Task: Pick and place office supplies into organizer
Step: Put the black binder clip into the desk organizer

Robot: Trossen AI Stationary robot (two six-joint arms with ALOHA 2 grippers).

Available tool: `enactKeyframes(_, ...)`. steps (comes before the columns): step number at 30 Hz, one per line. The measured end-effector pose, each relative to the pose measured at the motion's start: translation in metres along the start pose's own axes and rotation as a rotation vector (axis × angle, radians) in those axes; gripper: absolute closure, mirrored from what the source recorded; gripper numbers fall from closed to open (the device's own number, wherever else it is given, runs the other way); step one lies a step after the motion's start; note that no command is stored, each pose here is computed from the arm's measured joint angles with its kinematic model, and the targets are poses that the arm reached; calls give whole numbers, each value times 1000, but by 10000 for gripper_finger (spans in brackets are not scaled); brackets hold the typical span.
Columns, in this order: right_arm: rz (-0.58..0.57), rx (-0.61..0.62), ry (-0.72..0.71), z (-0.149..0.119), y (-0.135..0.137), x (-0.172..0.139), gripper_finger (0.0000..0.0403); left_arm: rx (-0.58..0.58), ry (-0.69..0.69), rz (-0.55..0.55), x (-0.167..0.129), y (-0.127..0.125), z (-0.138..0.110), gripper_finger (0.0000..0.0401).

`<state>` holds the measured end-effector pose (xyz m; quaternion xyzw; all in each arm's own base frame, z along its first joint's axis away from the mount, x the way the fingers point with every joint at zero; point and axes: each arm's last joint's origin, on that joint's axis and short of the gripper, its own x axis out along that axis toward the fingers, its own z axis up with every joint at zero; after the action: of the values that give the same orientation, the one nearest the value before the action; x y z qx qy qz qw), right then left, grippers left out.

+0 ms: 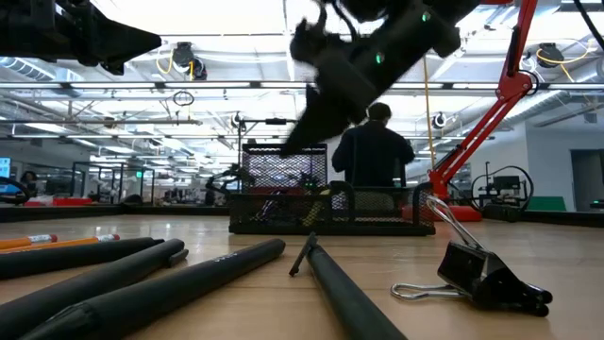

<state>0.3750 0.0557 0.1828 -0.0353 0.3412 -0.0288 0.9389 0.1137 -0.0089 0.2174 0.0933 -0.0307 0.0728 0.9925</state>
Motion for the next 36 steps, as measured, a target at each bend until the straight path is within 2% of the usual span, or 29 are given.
enactKeyframes(3,100,-50,-72,13,10,-18,275,0,0,0,0,0,0,359)
enactKeyframes(7,154,-85,-127,23,27,-46,284,0,1,0,0,0,0,359)
enactKeyframes(12,288,-196,-152,23,62,-74,287,1,1,0,0,0,0,359)
enactKeyframes(20,396,-133,-109,9,106,-89,268,0,-4,1,0,0,0,359)
enactKeyframes(24,378,-89,-71,3,121,-86,266,-1,-5,1,0,0,1,359)
enactKeyframes(29,369,-99,27,-8,134,-62,266,-2,-6,1,0,0,1,359)
enactKeyframes(33,454,-82,101,-14,136,-41,266,-5,-5,1,0,0,0,359)
enactKeyframes(36,528,-116,152,-22,135,-30,265,-4,-1,0,0,0,0,359)
